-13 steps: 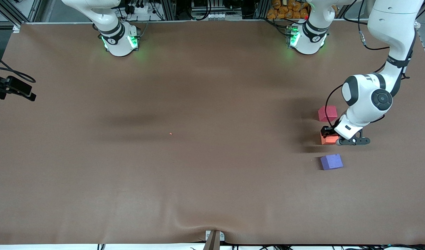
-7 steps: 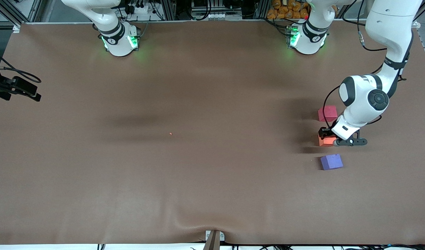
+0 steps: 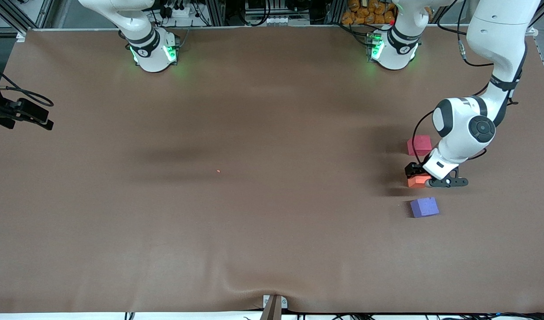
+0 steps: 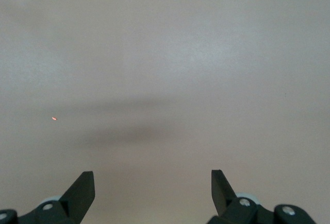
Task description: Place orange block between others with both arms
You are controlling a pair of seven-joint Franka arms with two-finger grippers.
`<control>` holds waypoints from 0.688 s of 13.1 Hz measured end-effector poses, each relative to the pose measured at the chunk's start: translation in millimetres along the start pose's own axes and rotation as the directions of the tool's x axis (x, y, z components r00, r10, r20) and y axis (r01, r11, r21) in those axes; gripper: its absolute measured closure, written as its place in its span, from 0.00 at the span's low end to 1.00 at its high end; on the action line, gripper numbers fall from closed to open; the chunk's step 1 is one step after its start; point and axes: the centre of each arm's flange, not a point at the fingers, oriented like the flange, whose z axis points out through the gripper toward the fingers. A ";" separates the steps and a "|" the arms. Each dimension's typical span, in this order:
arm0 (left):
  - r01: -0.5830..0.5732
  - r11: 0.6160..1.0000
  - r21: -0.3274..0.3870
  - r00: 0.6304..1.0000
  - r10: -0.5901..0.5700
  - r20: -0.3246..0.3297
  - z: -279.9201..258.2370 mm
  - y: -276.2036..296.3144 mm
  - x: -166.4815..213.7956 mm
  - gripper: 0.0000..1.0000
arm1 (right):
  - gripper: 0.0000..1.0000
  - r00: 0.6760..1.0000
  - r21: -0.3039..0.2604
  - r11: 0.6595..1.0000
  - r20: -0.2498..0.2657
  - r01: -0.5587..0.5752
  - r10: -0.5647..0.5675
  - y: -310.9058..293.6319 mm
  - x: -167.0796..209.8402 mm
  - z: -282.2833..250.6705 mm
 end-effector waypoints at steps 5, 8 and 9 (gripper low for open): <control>-0.002 1.000 -0.002 0.998 0.002 -0.066 -27.5 2.2 16.3 0.00 | 0.00 1.000 0.000 1.000 0.001 0.000 0.000 -0.1 0.0 0.3; -0.014 1.000 -0.013 0.995 0.013 -0.098 -82.6 12.0 33.5 0.00 | 0.00 1.000 0.000 1.000 0.001 0.002 -0.002 -0.9 0.1 0.7; -0.017 1.000 -0.018 0.996 0.016 -0.083 -102.7 14.4 40.3 0.00 | 0.00 1.000 0.000 1.000 0.001 0.003 -0.003 -1.6 0.1 0.7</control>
